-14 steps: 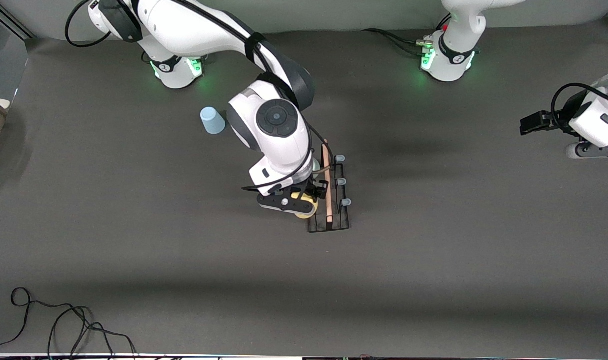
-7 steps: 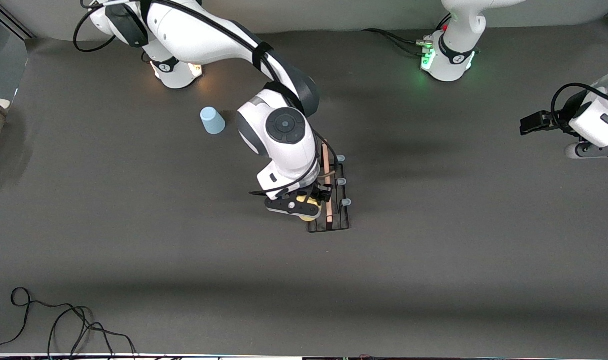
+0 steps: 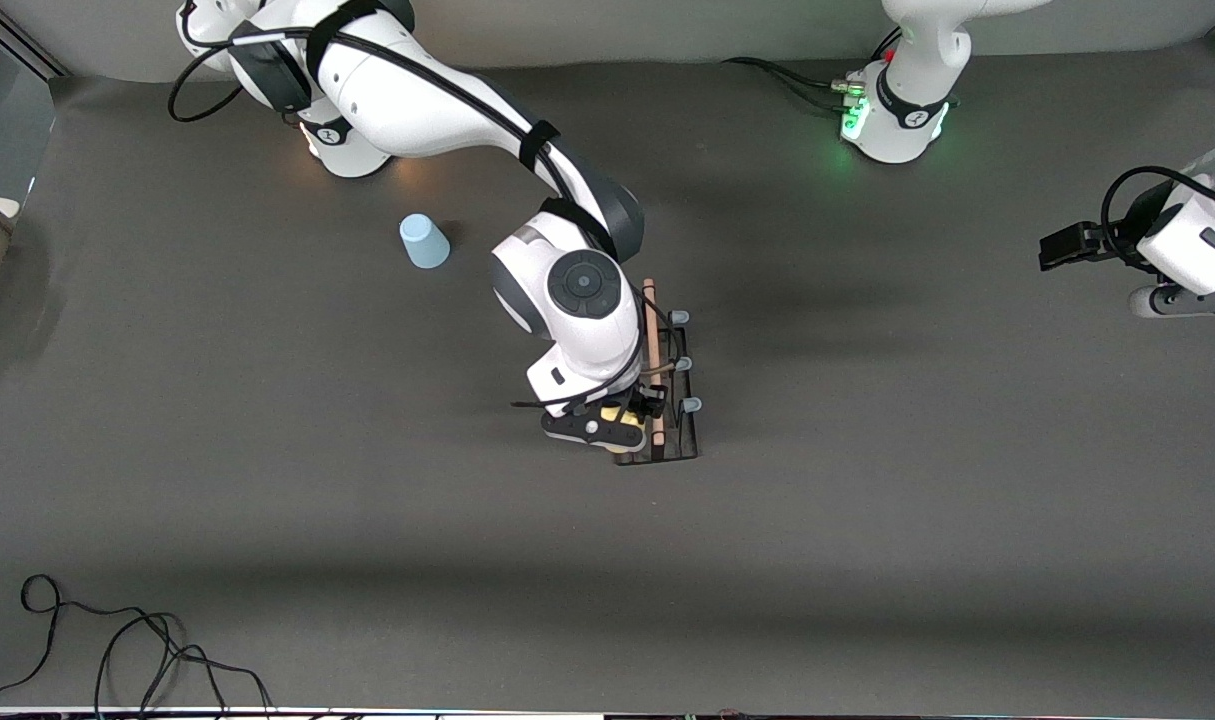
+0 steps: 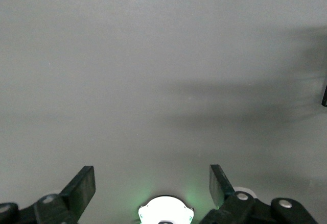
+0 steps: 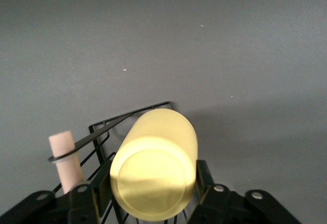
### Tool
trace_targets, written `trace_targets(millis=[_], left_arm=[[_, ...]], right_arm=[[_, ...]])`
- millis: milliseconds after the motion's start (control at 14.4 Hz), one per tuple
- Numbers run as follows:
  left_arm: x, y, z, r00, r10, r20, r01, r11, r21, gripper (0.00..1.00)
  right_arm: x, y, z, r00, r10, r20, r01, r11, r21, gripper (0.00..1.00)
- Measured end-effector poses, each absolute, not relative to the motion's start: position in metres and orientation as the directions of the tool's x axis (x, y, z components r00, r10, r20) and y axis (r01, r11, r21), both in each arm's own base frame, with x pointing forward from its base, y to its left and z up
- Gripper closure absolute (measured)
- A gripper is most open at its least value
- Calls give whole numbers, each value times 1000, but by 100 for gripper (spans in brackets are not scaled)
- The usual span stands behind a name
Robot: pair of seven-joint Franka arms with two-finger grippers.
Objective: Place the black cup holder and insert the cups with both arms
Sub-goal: 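Lower the yellow cup into a holder slot and release it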
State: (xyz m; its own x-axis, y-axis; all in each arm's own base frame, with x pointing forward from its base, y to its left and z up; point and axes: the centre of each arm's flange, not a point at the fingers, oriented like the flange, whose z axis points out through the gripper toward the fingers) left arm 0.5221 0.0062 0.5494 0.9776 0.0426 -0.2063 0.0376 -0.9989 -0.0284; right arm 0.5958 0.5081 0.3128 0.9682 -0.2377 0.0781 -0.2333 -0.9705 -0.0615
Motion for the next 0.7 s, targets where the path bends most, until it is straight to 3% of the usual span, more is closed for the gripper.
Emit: trace_targets(millis=[209, 418, 696], left_arm=[[522, 6, 549, 978, 43, -206, 38, -999, -28, 0], [522, 6, 549, 978, 43, -206, 38, -999, -28, 0], [522, 6, 550, 978, 43, -206, 38, -999, -28, 0]], right_arm=[[604, 504, 328, 964, -249, 98, -241, -967, -83, 1], [598, 499, 379, 964, -250, 86, -245, -967, -66, 0], [569, 473, 498, 971, -228, 71, -225, -973, -40, 0]])
